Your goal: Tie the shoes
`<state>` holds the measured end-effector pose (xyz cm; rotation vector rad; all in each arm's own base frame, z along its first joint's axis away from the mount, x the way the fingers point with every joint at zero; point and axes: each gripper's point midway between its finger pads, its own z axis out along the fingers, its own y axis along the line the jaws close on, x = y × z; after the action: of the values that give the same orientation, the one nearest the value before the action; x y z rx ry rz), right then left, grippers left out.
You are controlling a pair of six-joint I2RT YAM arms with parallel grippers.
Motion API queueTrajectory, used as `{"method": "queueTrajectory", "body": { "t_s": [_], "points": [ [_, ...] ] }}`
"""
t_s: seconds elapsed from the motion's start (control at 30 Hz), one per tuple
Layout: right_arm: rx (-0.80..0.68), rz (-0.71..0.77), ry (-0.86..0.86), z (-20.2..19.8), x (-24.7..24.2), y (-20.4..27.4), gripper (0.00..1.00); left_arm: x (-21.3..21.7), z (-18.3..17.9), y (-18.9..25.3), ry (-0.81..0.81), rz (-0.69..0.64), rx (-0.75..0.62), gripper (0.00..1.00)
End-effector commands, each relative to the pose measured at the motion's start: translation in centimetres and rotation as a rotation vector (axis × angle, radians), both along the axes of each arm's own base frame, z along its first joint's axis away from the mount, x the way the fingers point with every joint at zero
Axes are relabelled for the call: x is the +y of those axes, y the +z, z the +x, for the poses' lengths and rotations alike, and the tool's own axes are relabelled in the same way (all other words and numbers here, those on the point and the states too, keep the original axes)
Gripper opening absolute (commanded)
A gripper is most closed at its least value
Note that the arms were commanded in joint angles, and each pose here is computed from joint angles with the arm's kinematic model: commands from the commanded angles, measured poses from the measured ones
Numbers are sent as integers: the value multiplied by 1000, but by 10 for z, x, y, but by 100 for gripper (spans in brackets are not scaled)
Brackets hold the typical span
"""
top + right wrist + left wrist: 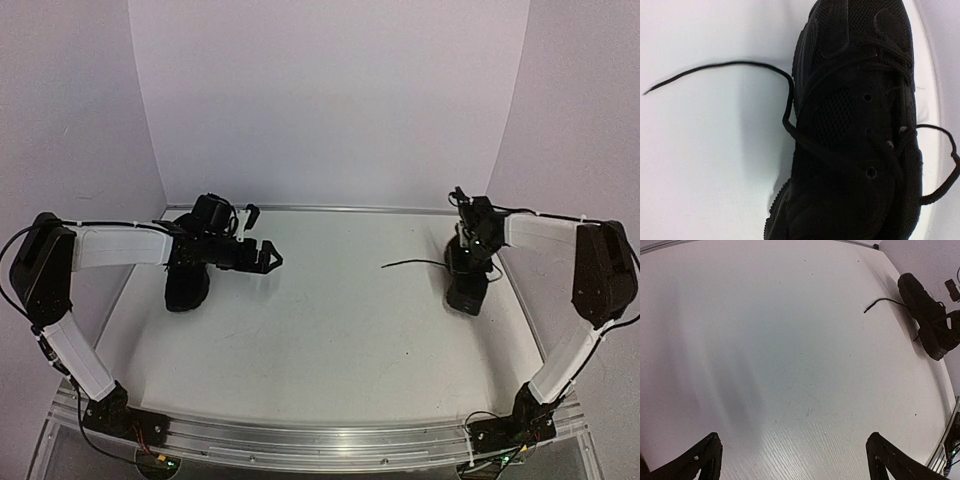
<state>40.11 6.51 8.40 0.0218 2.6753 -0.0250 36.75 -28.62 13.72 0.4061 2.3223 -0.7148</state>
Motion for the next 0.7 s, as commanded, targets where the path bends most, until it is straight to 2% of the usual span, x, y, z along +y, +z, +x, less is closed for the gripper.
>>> {"method": "queueTrajectory", "body": {
  "t_s": [0.0,0.1,0.17,0.23,0.33,0.37,0.43,0.47,0.5,0.57,0.6,0.67],
  "points": [
    [-197,158,459,17,168,78,0,29,16,37,111,-17,-51,100],
    [-204,140,738,-17,258,94,0,70,27,50,223,-111,-14,100],
    [-192,89,902,-46,291,94,0,97,31,60,282,-141,-25,100],
    [-175,40,990,-70,300,91,3,114,31,69,333,-91,-53,100],
    [-186,-61,1007,-80,276,86,11,131,26,72,383,-26,-56,100],
    [-202,-117,994,-78,265,85,21,133,24,72,391,-20,-54,100],
    [-231,-247,937,-67,242,82,60,131,21,69,380,-32,-47,100],
    [-248,-320,875,-56,229,83,71,128,19,65,368,-42,-36,100],
    [-257,-364,822,-48,219,84,78,124,18,61,347,-55,-24,100],
    [-263,-351,759,-42,213,87,84,113,16,54,293,-81,-2,100],
    [-264,-304,752,-45,215,89,90,107,14,49,261,-91,9,100],
    [-253,-147,742,-60,222,97,93,94,9,46,183,-112,16,100]
  ]
}}
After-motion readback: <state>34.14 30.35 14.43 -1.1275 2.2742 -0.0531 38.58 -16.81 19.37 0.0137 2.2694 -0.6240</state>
